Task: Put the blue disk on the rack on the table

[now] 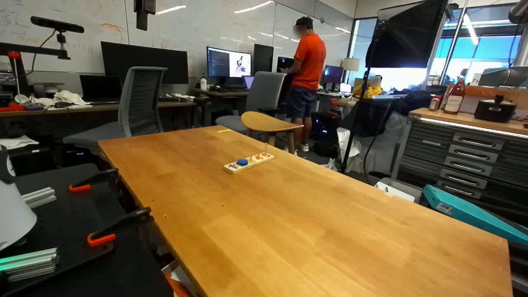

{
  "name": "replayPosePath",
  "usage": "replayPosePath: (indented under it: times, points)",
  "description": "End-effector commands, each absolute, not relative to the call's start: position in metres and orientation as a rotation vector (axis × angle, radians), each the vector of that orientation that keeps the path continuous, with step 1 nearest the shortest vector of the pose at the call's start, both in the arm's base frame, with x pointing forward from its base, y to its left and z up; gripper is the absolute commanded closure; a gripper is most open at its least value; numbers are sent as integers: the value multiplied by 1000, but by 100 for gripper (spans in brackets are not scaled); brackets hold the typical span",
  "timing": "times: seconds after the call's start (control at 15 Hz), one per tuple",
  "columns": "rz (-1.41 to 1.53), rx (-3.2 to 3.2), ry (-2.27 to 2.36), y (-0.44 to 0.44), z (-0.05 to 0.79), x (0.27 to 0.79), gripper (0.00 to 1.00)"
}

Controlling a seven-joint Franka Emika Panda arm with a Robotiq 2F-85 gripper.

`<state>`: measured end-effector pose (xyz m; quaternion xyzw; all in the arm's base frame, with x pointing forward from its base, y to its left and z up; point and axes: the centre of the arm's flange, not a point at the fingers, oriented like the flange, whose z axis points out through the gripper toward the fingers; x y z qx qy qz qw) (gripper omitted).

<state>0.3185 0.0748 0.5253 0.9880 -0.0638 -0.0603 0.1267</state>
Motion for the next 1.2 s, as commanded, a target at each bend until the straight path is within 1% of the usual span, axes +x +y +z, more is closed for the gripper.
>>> replayPosePath:
  times: [0.0,0.33,0.67,0.8,0.93,1.0,1.13]
  points:
    - [-170,2877,-185,75,526,319,0]
    - [-121,2857,-151,79,525,324,0]
    - [-17,3039,-255,20,501,404,0]
    - [6,3117,-297,-5,478,434,0]
    - [-81,3165,-346,-25,439,457,0]
    - [-17,3108,-346,-15,460,420,0]
    - [-78,3110,-358,-22,439,428,0]
